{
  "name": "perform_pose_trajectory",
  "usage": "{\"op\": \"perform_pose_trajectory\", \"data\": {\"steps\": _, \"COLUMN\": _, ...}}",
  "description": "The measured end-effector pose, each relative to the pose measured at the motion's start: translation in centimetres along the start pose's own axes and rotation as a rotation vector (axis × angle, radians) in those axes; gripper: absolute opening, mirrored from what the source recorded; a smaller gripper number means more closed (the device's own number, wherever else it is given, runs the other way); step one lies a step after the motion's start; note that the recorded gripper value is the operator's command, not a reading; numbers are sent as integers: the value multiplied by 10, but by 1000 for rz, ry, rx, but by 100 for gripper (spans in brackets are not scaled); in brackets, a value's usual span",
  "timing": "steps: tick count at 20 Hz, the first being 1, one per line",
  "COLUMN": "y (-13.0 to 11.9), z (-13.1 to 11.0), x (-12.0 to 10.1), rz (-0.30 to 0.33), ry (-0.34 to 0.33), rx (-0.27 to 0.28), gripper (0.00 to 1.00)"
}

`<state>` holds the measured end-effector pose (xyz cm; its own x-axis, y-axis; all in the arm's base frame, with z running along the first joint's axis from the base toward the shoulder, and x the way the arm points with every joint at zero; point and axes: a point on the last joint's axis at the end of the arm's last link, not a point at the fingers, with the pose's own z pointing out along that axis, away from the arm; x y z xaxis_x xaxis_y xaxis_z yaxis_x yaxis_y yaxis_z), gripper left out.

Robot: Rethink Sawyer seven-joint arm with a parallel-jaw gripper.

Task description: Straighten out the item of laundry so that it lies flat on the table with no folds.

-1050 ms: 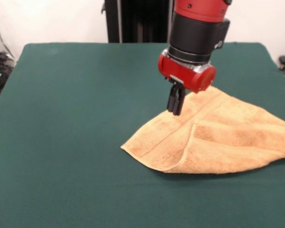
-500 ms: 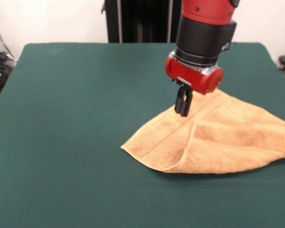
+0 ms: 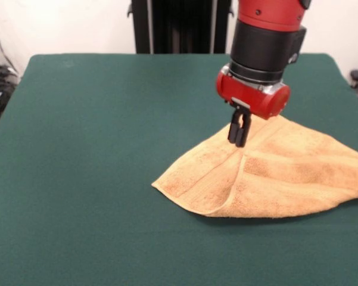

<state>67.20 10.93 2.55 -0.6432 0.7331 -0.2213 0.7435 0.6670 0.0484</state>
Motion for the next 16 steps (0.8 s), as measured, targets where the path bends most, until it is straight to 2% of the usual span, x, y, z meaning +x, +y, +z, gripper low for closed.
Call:
{"op": "perform_pose_trajectory", "data": {"steps": 7, "y": 10, "z": 10, "x": 15, "rz": -25, "ry": 2, "rx": -5, "gripper": 0}}
{"op": "perform_pose_trajectory", "data": {"steps": 16, "y": 5, "z": 31, "x": 29, "rz": -37, "ry": 20, "rx": 13, "gripper": 0}}
